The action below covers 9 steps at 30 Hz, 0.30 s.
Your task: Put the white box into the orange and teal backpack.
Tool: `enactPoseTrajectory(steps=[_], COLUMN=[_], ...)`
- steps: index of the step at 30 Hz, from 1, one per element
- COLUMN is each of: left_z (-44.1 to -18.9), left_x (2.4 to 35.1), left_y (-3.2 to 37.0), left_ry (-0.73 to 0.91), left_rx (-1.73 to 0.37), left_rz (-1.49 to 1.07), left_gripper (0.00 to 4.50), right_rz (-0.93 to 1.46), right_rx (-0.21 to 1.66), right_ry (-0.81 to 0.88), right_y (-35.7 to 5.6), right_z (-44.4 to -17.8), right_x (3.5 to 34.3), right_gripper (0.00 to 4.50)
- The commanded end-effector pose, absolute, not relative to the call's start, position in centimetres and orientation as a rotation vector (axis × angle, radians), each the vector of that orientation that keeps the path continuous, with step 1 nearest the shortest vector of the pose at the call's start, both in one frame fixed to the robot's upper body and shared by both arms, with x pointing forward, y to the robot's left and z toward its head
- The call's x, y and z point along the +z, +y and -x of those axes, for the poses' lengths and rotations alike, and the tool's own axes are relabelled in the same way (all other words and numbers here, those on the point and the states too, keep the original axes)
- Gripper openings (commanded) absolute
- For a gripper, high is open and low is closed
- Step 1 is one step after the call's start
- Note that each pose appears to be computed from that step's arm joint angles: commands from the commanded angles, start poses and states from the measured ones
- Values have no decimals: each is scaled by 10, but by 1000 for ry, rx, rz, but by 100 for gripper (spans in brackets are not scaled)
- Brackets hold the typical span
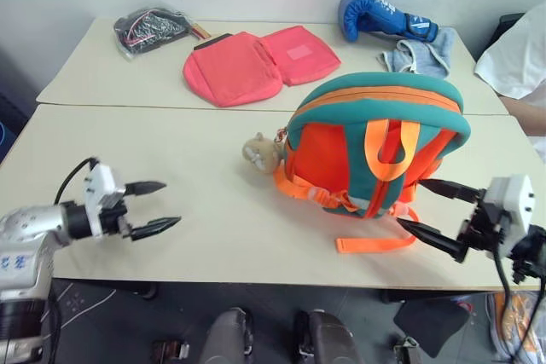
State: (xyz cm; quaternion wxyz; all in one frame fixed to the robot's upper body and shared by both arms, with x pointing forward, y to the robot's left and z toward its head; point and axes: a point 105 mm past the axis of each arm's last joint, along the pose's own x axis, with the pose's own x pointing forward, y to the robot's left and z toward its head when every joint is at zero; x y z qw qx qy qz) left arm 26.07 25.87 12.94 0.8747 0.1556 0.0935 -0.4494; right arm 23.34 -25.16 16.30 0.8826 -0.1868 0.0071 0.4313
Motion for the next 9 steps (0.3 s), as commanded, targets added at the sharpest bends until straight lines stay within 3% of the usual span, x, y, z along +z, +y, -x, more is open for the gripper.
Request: enactPoseTrajectory(steps=[1,9], left_z=[-243,-237], left_x=[140,130], left_y=[248,241], left_ry=[96,110], left_rx=[-956,-927], left_rz=[-422,-464], left_gripper=[450,450], right_rz=[536,596], right_rx=[803,856], right_ry=[-28,-28], right_y=[-292,-294], right_z=[-239,-257], right_x=[168,151], right_gripper=[447,447])
